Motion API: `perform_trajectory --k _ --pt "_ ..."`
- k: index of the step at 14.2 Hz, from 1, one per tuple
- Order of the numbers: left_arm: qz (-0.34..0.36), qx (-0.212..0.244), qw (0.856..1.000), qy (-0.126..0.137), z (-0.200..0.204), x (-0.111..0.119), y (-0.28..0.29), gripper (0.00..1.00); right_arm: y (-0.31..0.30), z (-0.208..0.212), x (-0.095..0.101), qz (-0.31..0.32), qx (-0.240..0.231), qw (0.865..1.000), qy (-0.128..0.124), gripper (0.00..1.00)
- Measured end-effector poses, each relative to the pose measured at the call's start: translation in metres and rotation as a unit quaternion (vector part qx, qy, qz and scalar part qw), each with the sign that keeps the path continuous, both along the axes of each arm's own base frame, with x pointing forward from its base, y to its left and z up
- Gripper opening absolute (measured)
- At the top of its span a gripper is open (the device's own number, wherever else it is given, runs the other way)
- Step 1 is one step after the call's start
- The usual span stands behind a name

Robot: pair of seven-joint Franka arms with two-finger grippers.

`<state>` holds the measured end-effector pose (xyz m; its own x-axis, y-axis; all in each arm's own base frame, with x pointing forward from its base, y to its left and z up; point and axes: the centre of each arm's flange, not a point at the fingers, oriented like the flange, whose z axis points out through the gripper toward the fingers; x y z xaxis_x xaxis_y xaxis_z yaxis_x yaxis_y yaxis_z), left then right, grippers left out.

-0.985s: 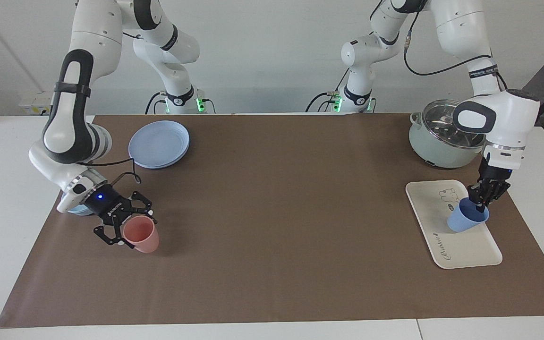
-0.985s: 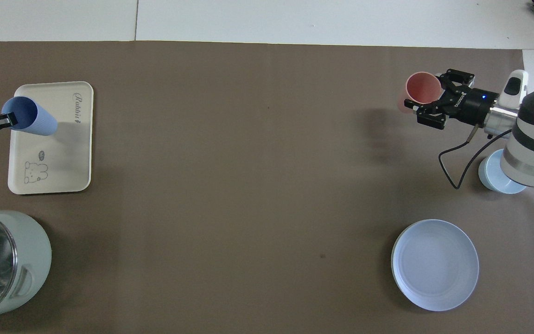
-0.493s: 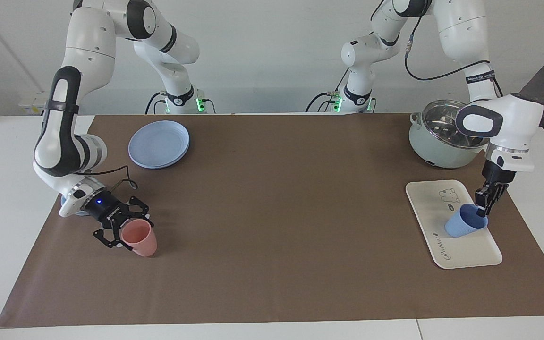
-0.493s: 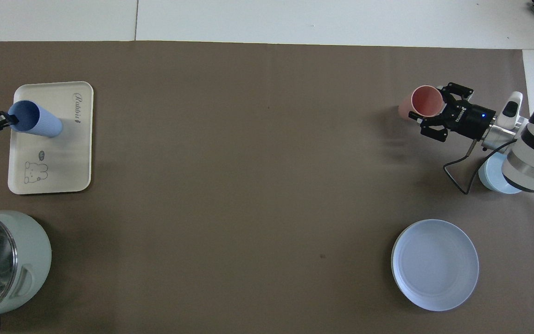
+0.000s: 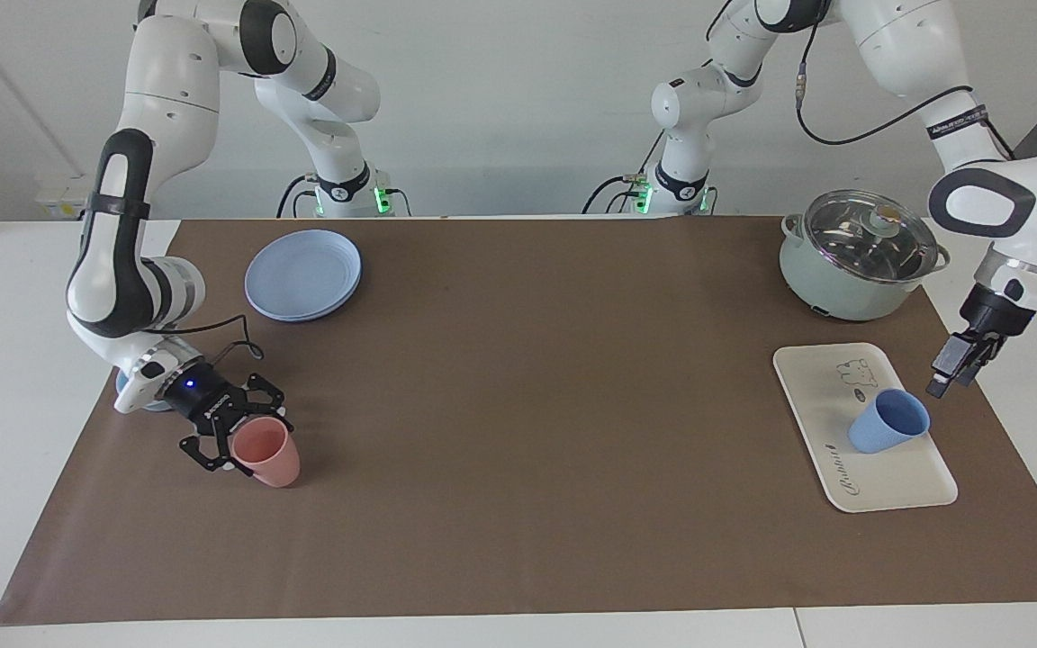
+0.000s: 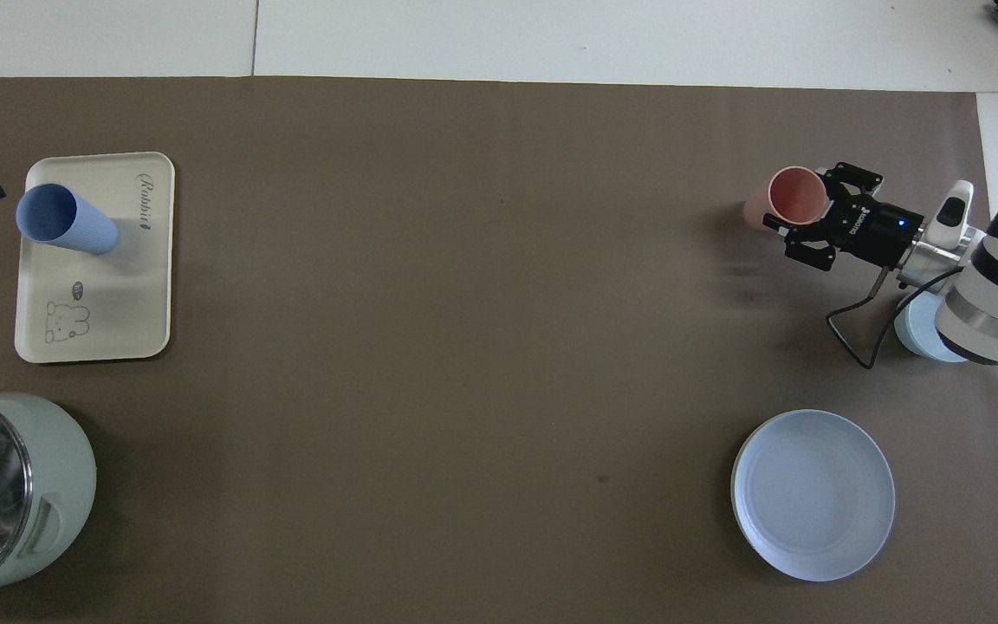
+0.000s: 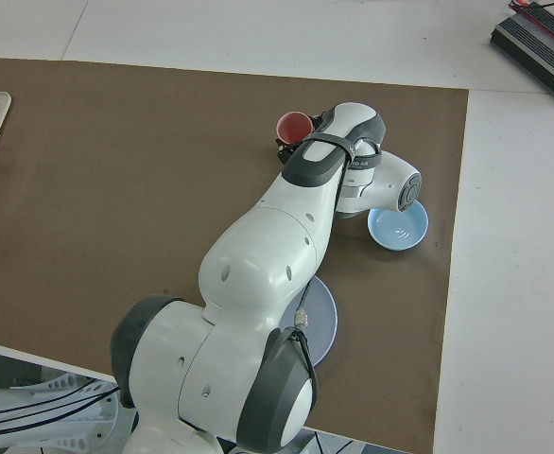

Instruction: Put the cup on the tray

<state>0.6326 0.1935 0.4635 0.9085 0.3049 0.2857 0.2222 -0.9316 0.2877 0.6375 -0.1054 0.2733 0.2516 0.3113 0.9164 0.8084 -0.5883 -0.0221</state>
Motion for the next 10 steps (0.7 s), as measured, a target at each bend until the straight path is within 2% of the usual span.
perform_trajectory --k 3,6,7,9,10 --pt "-0.073 0.073 0.993 0.064 0.072 0.010 -0.048 1.00 -0.001 -0.001 0.000 -0.005 -0.002 1.000 0.000 0.84" --pt "-0.111 0.082 0.984 0.109 0.118 0.008 -0.137 1.00 -0.002 -0.001 0.000 -0.009 -0.003 1.000 0.000 0.84" --pt "-0.124 0.082 0.981 0.124 0.133 0.001 -0.156 1.00 -0.002 -0.001 0.000 -0.009 -0.003 1.000 0.000 0.84" --pt "-0.145 0.083 0.974 0.153 0.166 -0.027 -0.183 1.00 -0.002 -0.001 0.000 -0.010 -0.002 1.000 -0.001 0.99" --pt "-0.150 0.091 0.970 0.166 0.183 -0.044 -0.196 1.00 -0.002 -0.001 0.000 -0.011 0.000 1.000 -0.001 1.00"
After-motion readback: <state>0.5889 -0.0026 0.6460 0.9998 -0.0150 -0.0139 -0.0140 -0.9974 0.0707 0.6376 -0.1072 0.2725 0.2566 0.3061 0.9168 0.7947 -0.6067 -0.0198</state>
